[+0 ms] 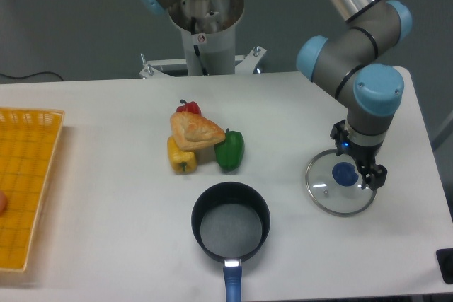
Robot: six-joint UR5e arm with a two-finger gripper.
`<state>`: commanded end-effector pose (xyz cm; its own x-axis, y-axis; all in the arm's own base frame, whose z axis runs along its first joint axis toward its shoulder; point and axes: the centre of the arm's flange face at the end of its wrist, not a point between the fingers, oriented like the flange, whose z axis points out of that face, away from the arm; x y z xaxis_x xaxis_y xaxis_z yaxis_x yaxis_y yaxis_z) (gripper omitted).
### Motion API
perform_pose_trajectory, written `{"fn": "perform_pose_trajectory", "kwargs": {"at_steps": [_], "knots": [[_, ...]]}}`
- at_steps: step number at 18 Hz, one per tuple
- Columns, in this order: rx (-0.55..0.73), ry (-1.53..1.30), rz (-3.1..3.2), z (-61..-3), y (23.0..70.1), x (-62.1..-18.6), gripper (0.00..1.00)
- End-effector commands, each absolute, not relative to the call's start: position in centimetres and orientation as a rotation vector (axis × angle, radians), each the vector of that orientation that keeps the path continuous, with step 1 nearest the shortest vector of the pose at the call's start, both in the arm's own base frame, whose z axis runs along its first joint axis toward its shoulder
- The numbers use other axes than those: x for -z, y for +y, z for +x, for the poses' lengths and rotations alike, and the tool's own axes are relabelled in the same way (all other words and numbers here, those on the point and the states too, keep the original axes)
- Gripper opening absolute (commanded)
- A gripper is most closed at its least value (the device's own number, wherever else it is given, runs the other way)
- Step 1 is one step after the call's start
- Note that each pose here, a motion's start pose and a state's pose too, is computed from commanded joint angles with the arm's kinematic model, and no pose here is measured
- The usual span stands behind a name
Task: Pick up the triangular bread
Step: 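Release the glass lid and lift the gripper off its knob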
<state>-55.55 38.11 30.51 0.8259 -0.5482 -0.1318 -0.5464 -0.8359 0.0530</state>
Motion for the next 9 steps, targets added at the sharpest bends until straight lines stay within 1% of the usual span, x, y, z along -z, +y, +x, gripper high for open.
{"fn": "perform_pose_trajectory", "kwargs": {"at_steps": [3, 6, 9], "knots": [[0.195, -0.803, 3.019, -54.2, 38.1, -31.3, 1.00], [0.163, -0.687, 3.064, -51.0, 39.9, -30.9, 1.00], [0.135, -0.647, 3.066, -47.1, 42.6, -30.3, 1.00]]}}
